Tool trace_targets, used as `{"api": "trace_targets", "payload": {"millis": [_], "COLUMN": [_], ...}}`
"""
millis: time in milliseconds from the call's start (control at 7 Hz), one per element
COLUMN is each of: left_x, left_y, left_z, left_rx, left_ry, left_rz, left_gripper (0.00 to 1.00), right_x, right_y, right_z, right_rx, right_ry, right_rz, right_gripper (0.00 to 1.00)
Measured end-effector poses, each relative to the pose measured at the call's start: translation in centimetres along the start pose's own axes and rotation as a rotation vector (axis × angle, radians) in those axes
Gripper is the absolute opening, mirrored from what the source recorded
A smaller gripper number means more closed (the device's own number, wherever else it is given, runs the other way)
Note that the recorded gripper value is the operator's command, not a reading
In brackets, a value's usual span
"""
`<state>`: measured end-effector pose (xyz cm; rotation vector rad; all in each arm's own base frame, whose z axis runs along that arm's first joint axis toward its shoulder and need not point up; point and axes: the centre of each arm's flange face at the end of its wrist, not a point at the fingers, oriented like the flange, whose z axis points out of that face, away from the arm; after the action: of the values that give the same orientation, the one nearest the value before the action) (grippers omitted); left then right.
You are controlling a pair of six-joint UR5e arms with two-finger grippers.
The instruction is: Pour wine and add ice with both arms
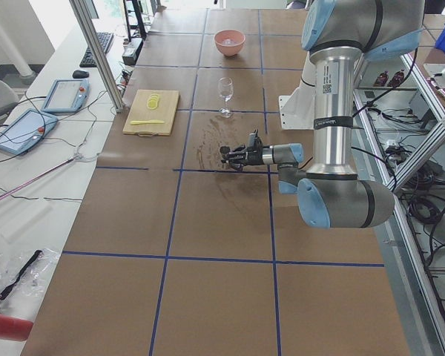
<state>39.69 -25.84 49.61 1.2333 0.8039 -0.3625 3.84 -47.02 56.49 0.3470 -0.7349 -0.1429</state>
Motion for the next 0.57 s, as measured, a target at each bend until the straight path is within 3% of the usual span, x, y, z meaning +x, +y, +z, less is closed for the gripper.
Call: {"api": "trace_targets", "payload": {"millis": [571], "left_x": [7.7], "left_y": [-4.4], "left_z": [0.3], "left_rx": [0.095], "left_ry": [0.12], "left_rz": [0.067], "left_gripper": [0.0], "right_x": [0.0], "right_y": [0.0], "right_z": [0.0], "right_rx": [0.0], "right_ry": [0.0], "right_rz": [0.0], "right_gripper": [1.0]}}
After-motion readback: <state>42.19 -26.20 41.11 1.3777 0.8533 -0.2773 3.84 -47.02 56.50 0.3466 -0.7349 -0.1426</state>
